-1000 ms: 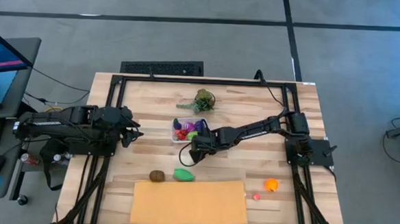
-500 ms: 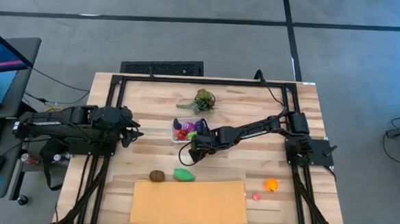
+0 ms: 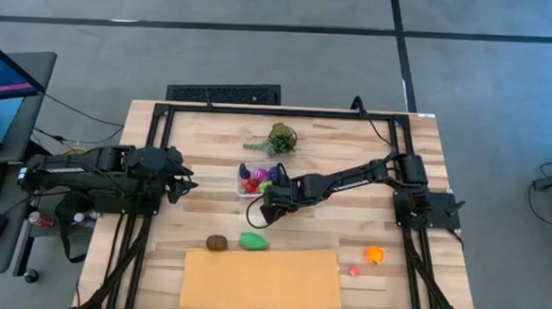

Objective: Pick and placing Produce into tupperware
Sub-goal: Put the red strawberry into the transparent bin

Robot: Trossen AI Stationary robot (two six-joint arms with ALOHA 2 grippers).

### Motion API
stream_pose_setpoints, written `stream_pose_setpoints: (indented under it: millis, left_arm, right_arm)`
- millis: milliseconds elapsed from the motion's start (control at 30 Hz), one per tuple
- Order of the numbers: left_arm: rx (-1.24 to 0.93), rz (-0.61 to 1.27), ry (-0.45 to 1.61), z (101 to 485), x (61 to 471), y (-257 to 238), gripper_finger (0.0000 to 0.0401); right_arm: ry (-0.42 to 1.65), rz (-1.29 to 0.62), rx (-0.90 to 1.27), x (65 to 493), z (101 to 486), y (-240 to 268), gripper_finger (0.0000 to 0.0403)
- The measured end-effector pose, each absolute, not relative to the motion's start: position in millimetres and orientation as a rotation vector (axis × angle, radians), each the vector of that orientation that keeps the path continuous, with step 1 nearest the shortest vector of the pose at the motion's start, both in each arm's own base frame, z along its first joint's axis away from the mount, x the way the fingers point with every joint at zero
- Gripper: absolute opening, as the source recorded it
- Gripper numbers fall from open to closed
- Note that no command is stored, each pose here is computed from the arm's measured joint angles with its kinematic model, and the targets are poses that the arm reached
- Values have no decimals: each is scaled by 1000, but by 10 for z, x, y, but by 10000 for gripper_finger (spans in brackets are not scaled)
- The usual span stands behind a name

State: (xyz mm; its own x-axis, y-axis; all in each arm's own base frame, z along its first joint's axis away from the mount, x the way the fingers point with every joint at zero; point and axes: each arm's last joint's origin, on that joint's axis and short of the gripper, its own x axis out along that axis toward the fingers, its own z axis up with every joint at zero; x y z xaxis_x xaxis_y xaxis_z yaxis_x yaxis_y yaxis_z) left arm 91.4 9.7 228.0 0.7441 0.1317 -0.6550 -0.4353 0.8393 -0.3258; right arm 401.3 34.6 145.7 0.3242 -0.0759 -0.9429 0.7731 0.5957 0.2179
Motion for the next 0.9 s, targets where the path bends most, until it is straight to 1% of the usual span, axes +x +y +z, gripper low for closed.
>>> stream_pose_setpoints:
  millis: [500,900]
  left_arm:
    - [-488,324,664,2280,914,98,231]
    - [-488,324,665,2280,914,97,231]
  right_arm:
    - [1127,-609,765,4011,1453,362,130]
    - [1134,-608,762,4006,1443,369,170]
